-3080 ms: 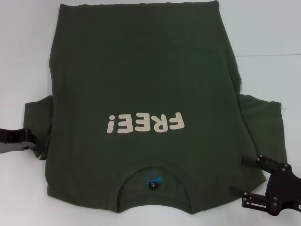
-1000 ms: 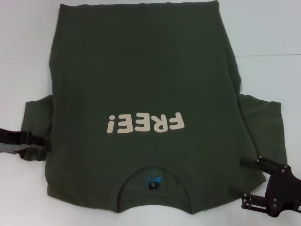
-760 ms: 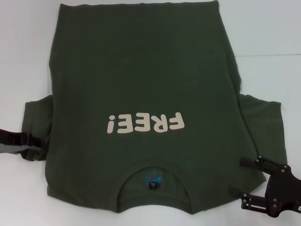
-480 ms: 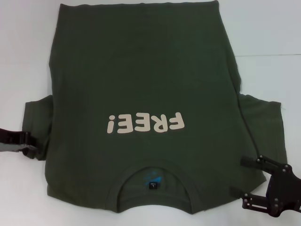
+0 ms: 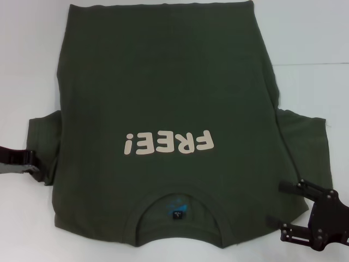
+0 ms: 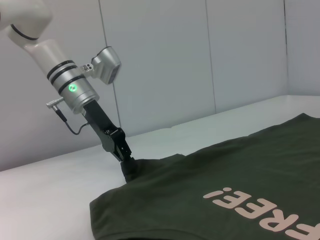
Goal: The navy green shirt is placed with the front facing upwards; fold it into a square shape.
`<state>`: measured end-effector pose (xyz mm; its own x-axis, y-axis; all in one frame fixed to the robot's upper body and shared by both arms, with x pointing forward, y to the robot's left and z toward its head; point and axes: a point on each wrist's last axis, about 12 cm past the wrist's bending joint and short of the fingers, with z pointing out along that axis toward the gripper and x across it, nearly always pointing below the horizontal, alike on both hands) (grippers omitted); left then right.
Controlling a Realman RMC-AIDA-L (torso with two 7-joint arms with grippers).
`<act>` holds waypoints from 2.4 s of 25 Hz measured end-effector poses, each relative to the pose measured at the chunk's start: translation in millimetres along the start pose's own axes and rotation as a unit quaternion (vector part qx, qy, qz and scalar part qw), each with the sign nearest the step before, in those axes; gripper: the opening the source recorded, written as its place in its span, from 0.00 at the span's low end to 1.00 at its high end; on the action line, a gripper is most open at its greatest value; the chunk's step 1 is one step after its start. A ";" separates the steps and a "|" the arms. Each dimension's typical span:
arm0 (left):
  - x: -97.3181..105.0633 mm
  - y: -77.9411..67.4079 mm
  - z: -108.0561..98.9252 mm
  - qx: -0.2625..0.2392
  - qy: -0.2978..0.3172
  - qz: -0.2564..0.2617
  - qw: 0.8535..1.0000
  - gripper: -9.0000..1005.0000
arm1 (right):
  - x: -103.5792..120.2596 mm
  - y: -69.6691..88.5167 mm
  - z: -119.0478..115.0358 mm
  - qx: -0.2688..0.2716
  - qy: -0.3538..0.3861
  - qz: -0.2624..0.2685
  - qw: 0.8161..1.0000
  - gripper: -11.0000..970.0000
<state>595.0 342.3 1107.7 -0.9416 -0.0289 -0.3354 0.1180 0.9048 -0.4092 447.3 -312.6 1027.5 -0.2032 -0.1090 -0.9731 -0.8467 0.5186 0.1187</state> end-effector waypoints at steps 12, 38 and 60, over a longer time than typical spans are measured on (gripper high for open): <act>-7.0 3.5 -20.3 0.032 -0.025 -0.018 0.999 0.06 | 0.1 0.5 0.9 0.000 -0.001 0.001 1.000 0.91; -7.4 5.2 -26.0 0.032 -0.024 -0.011 0.999 0.07 | -1.1 -0.4 2.6 -0.002 -0.002 -0.001 1.000 0.91; -4.7 -1.5 -8.6 -0.001 0.001 0.026 1.000 0.36 | -3.0 0.0 3.6 -0.008 -0.007 -0.003 1.000 0.91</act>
<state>596.5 344.8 1117.2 -0.9350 0.0184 -0.3541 0.1658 0.9055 -0.3905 449.6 -309.3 1029.7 -0.1924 -0.1002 -0.9762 -0.8553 0.5049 0.1167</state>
